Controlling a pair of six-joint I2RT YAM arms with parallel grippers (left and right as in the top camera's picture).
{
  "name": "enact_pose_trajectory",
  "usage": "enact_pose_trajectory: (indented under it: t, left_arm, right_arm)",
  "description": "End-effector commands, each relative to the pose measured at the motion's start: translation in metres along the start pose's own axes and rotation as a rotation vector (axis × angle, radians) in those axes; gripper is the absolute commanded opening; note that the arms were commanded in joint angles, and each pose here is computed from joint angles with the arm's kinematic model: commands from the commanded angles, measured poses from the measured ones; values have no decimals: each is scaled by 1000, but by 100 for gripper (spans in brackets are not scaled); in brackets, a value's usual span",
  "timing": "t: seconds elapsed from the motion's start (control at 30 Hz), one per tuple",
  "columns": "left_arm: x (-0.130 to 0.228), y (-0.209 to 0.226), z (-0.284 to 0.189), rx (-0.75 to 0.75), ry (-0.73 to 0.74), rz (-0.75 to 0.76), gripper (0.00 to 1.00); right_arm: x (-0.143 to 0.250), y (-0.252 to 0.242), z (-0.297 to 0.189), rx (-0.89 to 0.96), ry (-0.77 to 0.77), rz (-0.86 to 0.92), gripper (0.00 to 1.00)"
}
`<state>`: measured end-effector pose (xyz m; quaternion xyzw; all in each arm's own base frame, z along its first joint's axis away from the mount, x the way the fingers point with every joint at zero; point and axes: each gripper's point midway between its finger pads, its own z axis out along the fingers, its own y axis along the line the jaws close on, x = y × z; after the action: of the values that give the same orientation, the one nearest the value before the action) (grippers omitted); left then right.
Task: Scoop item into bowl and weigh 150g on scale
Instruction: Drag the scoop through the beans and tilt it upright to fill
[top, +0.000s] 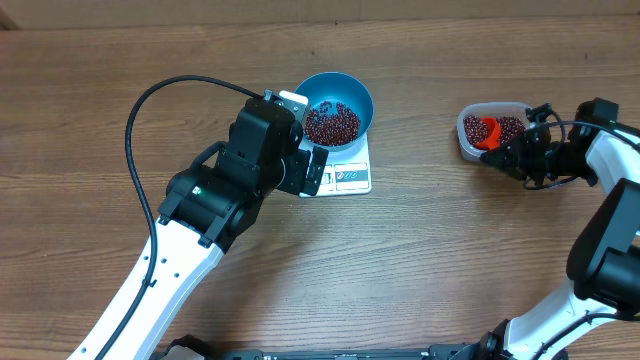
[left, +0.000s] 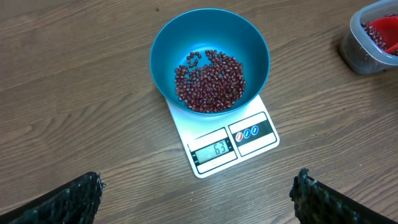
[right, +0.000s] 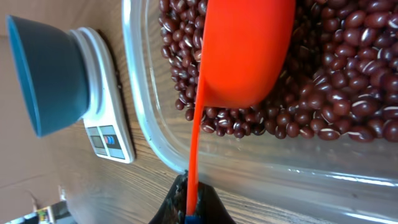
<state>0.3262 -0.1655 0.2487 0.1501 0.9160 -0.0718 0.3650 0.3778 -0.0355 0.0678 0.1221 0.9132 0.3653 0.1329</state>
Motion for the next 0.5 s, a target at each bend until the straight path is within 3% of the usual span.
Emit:
enact_pose_trajectory:
  t: [0.0,0.47]
  left_arm:
    - [-10,-1,-10,12,-34,13,99]
    - [-10,-1,-10,12,-34,13,100]
  right_arm:
    - [-16,4,-11,-78,-74,-21,4]
    - [-22,-4,-44,-190,-157,64,4]
